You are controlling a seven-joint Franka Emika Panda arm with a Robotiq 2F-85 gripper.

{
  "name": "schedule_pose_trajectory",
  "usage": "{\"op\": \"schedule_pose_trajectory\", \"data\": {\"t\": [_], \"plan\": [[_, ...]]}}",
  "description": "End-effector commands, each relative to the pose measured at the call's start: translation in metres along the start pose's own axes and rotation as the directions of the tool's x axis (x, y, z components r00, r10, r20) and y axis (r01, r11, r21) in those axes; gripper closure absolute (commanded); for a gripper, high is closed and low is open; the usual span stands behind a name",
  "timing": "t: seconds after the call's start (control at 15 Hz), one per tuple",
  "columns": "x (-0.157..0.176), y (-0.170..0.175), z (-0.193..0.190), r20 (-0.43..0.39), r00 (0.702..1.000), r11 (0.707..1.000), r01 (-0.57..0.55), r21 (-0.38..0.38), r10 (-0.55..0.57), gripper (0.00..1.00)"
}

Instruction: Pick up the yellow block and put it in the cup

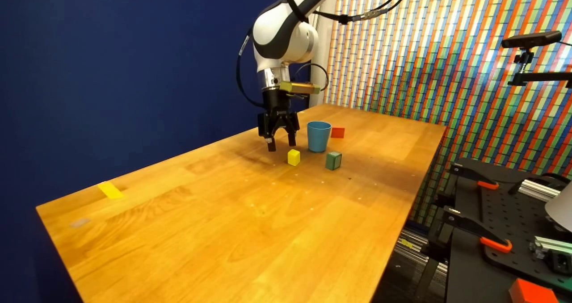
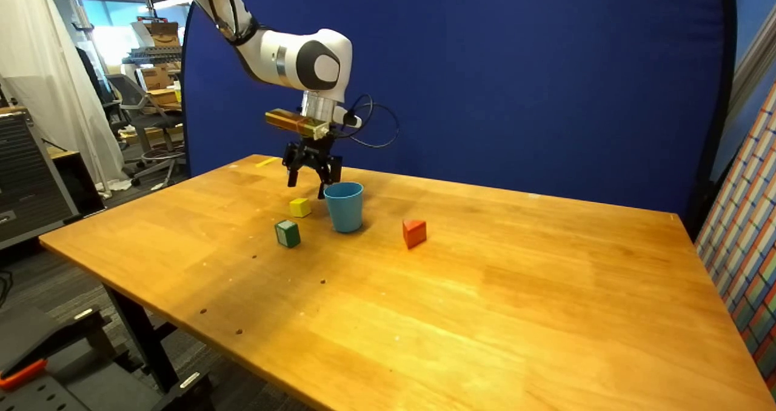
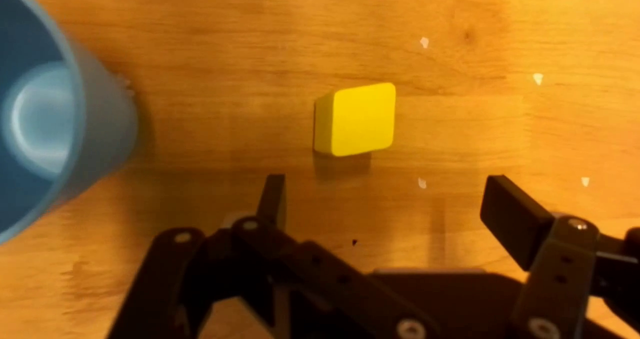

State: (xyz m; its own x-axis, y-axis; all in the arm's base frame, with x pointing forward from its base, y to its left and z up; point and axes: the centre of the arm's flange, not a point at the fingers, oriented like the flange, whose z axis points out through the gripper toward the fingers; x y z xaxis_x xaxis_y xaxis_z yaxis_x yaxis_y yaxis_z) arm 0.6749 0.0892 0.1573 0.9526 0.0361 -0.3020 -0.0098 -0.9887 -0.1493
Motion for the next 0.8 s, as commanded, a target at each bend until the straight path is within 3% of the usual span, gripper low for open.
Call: {"op": "schedule_pose_trajectory", "data": {"t": [0.0,0.67,0.73], "plan": [[-0.008,0.000,0.013,-0.046,0.997,0.997,-0.059,0.040,0.060,0.00],[-0.029,0.008,0.036,-0.057,0.973,0.973,-0.218,0.078,0.223,0.00],[-0.032,0.008,0.037,-0.059,0.970,0.970,-0.229,0.080,0.234,0.24]]}}
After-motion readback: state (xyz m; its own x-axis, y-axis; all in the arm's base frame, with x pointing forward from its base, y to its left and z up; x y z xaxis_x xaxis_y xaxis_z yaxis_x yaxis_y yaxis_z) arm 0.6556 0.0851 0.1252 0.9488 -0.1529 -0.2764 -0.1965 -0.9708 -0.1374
